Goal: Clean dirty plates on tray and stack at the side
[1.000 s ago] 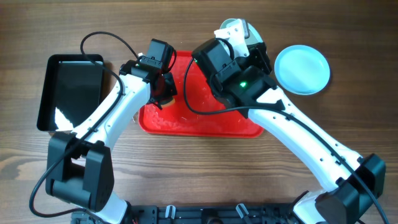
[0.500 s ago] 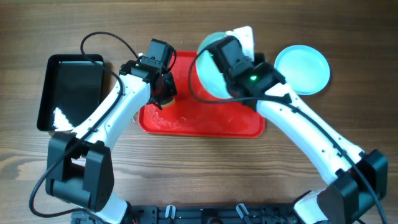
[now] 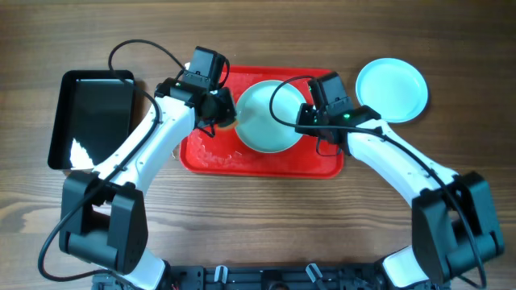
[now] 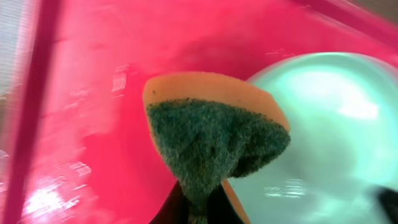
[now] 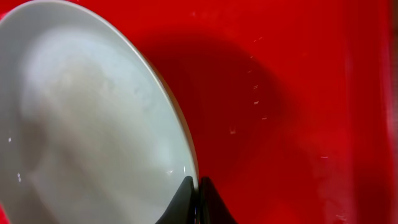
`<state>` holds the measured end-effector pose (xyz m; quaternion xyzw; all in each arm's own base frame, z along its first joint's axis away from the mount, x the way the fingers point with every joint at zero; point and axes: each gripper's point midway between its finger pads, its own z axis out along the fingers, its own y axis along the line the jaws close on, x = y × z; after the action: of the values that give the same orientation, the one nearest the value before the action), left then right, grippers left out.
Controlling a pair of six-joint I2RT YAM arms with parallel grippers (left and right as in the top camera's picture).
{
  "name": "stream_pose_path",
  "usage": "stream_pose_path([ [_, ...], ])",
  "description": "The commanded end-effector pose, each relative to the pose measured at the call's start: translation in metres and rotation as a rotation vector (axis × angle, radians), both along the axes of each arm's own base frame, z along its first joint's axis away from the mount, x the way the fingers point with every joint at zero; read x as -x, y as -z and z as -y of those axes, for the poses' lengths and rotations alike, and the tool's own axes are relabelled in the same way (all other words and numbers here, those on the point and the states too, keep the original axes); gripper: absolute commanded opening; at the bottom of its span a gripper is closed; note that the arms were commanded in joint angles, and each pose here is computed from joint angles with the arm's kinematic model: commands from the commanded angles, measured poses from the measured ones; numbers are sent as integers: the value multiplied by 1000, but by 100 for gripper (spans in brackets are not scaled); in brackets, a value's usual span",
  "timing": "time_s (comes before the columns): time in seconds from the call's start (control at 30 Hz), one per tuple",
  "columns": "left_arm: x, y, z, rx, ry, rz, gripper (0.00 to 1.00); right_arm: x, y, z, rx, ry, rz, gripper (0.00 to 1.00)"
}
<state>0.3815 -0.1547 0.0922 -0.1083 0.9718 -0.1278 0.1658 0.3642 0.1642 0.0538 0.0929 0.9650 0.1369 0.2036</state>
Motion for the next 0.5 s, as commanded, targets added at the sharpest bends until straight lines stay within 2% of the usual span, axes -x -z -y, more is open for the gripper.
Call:
stream_pose_path([
  [0.0, 6, -4, 41, 137, 91, -5, 4, 13, 31, -21, -109, -19, -125, 4],
  [0.2, 15, 5, 61, 129, 140, -22, 4, 11, 37, -33, -176, -20, -145, 4],
  [0.47, 18, 45, 68, 113, 105, -111, 4, 4, 36, -33, -178, 8, -119, 4],
])
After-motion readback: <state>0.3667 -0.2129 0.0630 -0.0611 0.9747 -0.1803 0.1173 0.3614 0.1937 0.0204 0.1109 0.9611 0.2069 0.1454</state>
